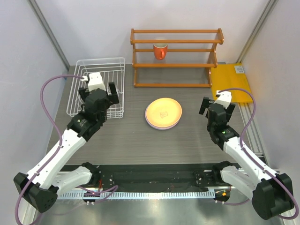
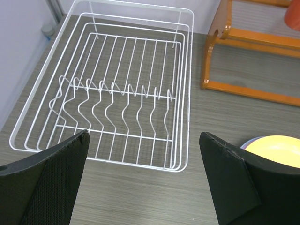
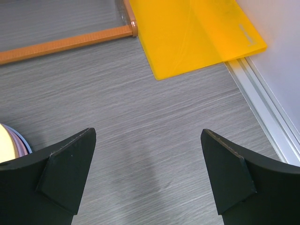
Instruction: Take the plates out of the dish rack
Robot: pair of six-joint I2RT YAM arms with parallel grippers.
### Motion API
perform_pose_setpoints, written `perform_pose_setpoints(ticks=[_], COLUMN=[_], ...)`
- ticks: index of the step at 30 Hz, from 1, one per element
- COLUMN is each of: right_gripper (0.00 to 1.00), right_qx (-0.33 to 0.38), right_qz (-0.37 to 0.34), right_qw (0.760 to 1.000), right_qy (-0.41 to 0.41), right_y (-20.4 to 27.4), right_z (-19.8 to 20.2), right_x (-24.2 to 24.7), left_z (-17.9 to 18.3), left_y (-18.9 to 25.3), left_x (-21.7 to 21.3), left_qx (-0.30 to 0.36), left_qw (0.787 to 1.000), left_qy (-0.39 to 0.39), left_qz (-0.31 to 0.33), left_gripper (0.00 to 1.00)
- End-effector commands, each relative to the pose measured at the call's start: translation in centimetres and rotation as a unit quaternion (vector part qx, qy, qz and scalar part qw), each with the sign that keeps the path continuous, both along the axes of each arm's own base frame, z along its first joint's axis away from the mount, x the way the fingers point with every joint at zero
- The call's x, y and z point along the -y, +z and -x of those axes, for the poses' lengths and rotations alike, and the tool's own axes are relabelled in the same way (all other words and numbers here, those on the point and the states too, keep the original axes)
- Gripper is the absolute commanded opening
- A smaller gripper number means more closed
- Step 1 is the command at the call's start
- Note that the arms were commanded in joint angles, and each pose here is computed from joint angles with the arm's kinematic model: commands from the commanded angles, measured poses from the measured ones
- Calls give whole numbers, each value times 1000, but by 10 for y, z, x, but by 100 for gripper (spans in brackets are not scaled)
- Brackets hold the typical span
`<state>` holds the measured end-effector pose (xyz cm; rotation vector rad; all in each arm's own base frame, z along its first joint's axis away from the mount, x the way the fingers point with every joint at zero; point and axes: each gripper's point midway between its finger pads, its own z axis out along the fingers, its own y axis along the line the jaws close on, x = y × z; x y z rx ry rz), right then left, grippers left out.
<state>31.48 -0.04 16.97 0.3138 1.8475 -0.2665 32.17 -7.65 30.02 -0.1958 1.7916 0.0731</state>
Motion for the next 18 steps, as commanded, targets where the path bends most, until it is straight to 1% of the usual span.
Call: perform_pose_setpoints(ticks=[1, 6, 9, 18], right_gripper=[100, 100, 100, 100], right_qx=[60, 53, 60, 59], right_qz=[-11, -6, -3, 7], right_qw=[998, 999, 998, 998], right_qy=[-15, -11, -6, -11], right_y=[32, 26, 23, 18], right_z=[-9, -10, -9, -11], right_x=[2, 1, 1, 3], left_z=[2, 7, 7, 1], left_y=[22, 23, 25, 12], left_x=[-11, -15, -14, -16], left_qx=[46, 53, 56, 38], left_qw=[999, 998, 998, 998], left_qy=[23, 19, 13, 24], left_qz=[3, -5, -13, -37], left_gripper=[100, 100, 100, 99])
